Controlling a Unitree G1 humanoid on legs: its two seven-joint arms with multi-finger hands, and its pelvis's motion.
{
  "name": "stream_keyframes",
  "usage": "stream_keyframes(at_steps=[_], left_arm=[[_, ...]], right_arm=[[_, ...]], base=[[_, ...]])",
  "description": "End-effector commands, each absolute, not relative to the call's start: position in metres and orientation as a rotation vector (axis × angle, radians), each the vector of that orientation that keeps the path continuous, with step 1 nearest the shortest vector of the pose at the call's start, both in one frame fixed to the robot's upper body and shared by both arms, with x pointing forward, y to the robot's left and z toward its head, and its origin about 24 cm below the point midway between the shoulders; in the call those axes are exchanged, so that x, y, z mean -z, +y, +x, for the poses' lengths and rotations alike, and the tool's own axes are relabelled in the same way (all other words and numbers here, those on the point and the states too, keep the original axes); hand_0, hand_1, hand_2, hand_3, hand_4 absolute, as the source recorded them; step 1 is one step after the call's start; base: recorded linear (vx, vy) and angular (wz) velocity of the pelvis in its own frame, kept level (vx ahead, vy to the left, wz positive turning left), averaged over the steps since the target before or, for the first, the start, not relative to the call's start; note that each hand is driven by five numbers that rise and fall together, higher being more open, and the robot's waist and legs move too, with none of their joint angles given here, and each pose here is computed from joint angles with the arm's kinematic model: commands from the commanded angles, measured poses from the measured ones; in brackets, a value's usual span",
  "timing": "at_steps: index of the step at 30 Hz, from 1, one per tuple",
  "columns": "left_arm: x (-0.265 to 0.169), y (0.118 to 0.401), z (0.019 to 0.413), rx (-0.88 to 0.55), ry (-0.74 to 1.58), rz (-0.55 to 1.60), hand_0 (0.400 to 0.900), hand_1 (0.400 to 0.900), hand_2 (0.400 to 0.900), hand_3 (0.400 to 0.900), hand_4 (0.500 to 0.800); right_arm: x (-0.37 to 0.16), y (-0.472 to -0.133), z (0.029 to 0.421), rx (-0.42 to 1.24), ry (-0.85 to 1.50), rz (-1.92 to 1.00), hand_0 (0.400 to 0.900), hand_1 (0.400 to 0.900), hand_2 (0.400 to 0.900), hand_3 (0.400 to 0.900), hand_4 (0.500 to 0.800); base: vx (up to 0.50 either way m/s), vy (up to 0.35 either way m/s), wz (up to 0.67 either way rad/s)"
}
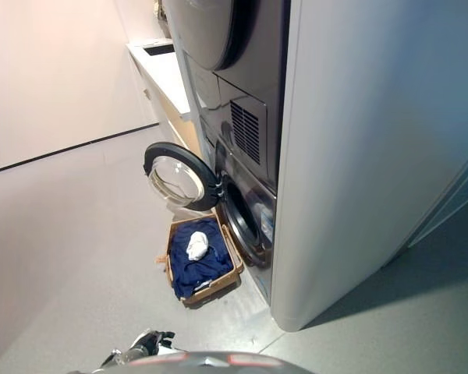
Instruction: Put the clothes in the basket into the washing machine.
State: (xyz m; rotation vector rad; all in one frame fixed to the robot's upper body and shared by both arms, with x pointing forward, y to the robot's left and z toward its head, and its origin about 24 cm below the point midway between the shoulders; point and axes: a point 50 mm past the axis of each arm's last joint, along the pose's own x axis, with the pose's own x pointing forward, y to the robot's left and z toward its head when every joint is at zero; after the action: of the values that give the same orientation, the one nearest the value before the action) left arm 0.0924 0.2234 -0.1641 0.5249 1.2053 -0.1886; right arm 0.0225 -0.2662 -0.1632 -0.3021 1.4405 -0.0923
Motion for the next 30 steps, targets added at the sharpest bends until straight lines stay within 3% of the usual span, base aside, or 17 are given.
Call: stream_keyframes(at_steps=[1, 19, 23, 30], left_arm=[[0.159, 0.230, 0.109, 0.119, 1.158, 0.493, 0.900, 0.900, 0.900, 0.900, 0.800], [0.157, 0.235, 0.112, 0.074, 1.156, 0.438, 0.900, 0.900, 0.900, 0.900, 0.800], [0.150, 0.227, 0.136, 0.096, 1.062, 0.443, 0.900, 0.900, 0.900, 0.900, 0.800], [0.150, 0.227, 0.139, 0.135, 1.068, 0.468, 0.900, 0.900, 0.900, 0.900, 0.800]], right_arm=[[0.161, -0.273, 0.012, 0.118, 1.484, -0.317, 0.900, 0.900, 0.900, 0.900, 0.800], [0.160, -0.275, 0.024, 0.100, 1.458, -0.329, 0.900, 0.900, 0.900, 0.900, 0.800], [0.156, -0.284, 0.036, 0.144, 1.411, -0.336, 0.900, 0.900, 0.900, 0.900, 0.800], [0.157, -0.283, 0.031, 0.137, 1.430, -0.322, 0.900, 0.900, 0.900, 0.900, 0.800]], base=[[0.000, 0.000, 0.00], [0.001, 0.017, 0.04], [-0.163, 0.108, 0.46], [0.055, 0.186, 0.15]])
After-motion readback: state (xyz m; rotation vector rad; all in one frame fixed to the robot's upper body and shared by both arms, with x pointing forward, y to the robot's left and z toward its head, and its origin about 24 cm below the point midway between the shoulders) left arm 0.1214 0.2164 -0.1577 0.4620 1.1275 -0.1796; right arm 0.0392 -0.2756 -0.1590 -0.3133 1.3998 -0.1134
